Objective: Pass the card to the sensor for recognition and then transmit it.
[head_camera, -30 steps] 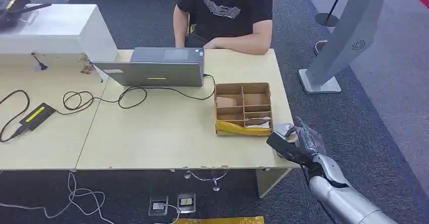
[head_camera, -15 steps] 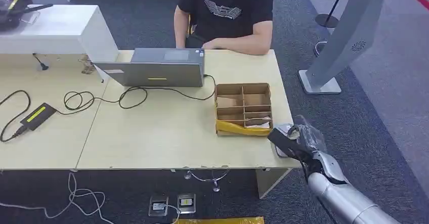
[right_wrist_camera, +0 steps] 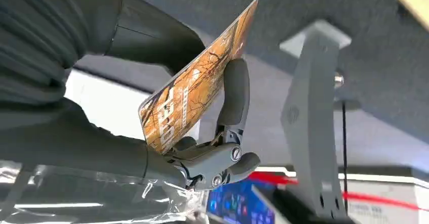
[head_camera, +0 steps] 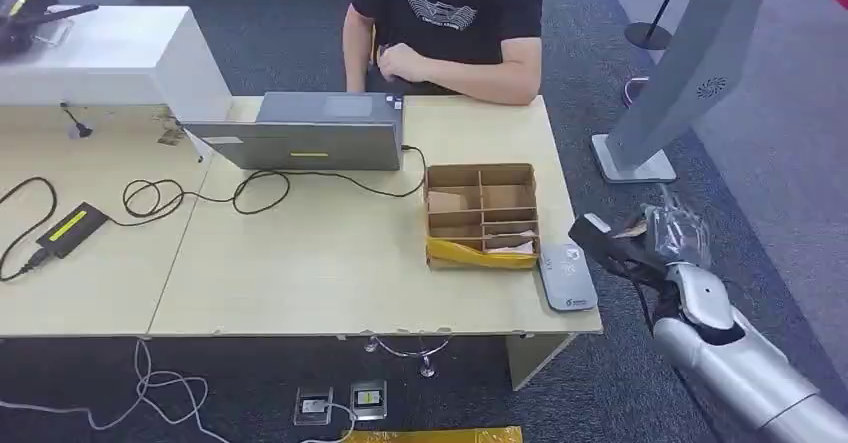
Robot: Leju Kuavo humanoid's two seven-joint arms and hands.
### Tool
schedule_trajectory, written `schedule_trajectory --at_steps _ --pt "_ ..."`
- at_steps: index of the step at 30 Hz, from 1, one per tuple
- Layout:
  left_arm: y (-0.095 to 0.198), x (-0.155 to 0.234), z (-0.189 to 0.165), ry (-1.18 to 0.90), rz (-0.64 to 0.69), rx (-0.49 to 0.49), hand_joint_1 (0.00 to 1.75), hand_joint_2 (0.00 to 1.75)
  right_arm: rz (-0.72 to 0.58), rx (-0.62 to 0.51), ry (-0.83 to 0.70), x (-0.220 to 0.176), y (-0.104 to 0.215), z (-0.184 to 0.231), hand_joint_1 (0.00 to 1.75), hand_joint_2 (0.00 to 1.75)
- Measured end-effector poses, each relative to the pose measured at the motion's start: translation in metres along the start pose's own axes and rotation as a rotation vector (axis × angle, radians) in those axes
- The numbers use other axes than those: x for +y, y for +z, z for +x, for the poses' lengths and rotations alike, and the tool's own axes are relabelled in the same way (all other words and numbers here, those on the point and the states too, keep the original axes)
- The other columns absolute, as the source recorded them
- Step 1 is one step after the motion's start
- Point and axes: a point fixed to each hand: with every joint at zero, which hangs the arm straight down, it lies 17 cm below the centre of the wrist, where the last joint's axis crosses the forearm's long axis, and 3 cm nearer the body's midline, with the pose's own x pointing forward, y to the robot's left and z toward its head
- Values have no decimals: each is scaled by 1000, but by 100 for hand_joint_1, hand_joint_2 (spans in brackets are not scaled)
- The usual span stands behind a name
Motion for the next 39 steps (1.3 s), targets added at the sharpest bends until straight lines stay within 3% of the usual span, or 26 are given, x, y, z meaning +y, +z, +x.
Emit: schedule_trajectory --at_steps 8,15,24,31,39 --pt "-1 4 2 -17 -8 -9 0 0 -137 -64 -11 -86 -17 21 175 175" --pt "-1 6 4 -29 -8 -15 0 0 -194 -128 -25 -122 -21 46 175 175" --pt "-2 9 10 -50 -9 -38 0 0 -196 -249 -56 -123 -17 98 175 175" --pt "-2 12 16 -69 -11 -53 0 0 -157 -325 -108 -103 -12 141 175 175" --pt "-2 12 16 -69 -11 -53 0 0 -157 -325 -108 -103 -12 141 175 175"
